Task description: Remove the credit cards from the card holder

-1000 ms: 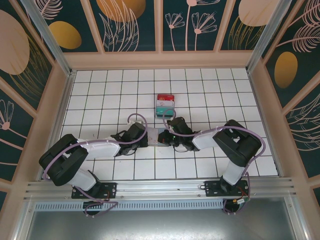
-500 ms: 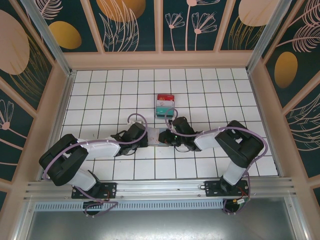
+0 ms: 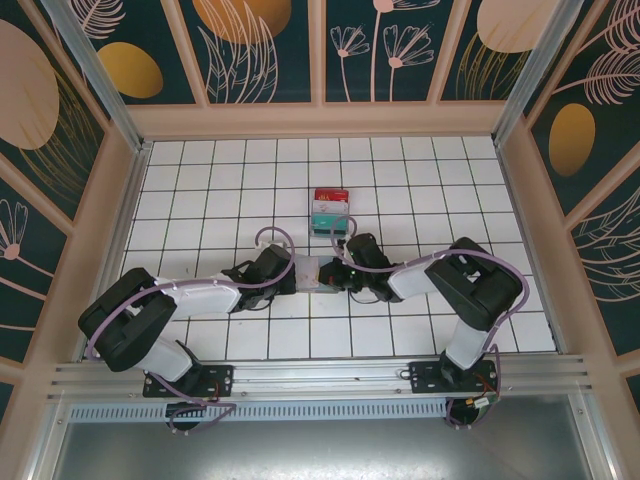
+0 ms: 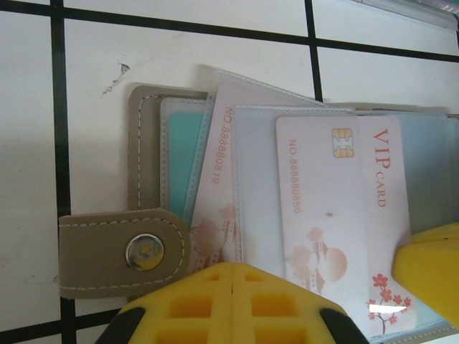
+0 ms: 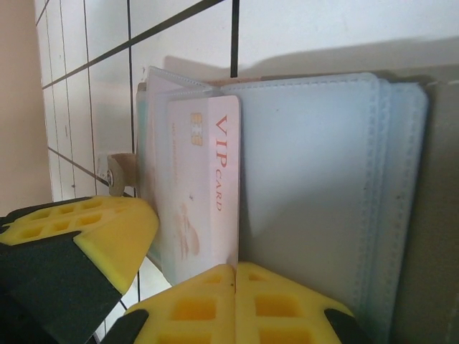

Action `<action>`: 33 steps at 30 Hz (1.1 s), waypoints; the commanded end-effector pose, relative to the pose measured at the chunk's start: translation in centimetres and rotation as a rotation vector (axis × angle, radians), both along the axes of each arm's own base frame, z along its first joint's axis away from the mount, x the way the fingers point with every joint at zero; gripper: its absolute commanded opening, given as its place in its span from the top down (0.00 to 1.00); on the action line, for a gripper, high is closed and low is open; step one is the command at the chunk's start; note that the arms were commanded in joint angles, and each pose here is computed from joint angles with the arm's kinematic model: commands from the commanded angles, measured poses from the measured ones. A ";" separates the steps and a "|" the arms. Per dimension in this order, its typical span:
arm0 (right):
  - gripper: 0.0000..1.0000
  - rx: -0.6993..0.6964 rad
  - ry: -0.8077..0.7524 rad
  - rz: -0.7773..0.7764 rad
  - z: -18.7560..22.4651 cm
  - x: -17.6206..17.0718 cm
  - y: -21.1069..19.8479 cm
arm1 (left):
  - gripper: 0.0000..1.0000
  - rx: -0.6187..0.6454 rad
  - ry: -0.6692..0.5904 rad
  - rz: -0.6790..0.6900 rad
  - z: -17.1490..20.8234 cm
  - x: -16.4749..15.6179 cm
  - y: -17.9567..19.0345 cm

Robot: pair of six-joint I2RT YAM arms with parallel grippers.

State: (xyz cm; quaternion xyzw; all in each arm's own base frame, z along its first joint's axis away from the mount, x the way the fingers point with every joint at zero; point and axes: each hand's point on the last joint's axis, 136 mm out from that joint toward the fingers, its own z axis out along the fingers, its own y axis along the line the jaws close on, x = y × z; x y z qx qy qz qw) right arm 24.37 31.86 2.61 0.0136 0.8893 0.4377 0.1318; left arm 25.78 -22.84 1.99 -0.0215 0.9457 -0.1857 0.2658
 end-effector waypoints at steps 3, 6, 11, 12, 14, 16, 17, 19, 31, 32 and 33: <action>1.00 -0.047 0.027 -0.054 -1.5 -0.3 -3.1 | 1.00 0.101 0.078 0.004 -2.6 -1.4 1.9; 1.00 -0.049 0.022 -0.062 -1.4 -0.5 -4.1 | 1.00 0.103 0.078 0.004 -2.6 -1.4 2.0; 1.00 -0.017 -0.022 -0.060 0.4 -0.7 -4.9 | 1.00 0.099 0.074 0.002 -2.3 -1.3 1.9; 1.00 -0.014 -0.037 -0.058 0.9 -0.7 -5.0 | 1.00 0.097 0.072 0.003 -2.2 -1.3 1.8; 1.00 -0.018 -0.071 -0.066 2.2 -0.5 -5.4 | 1.00 0.094 0.068 0.001 -2.0 -1.2 1.7; 1.00 -0.027 -0.093 -0.082 3.1 -0.2 -6.0 | 1.00 0.089 0.065 -0.001 -1.7 -1.1 1.6; 1.00 -0.033 -0.109 -0.093 3.8 0.1 -6.4 | 1.00 0.084 0.061 -0.001 -1.5 -1.0 1.5; 1.00 -0.054 -0.142 -0.106 4.8 0.5 -7.0 | 1.00 0.074 0.051 -0.006 -0.8 -0.7 1.2; 1.00 -0.348 -0.638 -0.026 16.3 6.2 -8.0 | 0.25 -0.150 -0.172 -0.010 8.7 0.2 0.0; 1.00 -0.372 -0.692 -0.010 17.2 6.7 -7.8 | 0.17 -0.162 -0.192 -0.003 9.2 0.1 0.4; 1.00 -0.397 -0.738 0.012 17.7 7.0 -7.5 | 0.13 -0.169 -0.210 0.001 9.7 0.0 0.6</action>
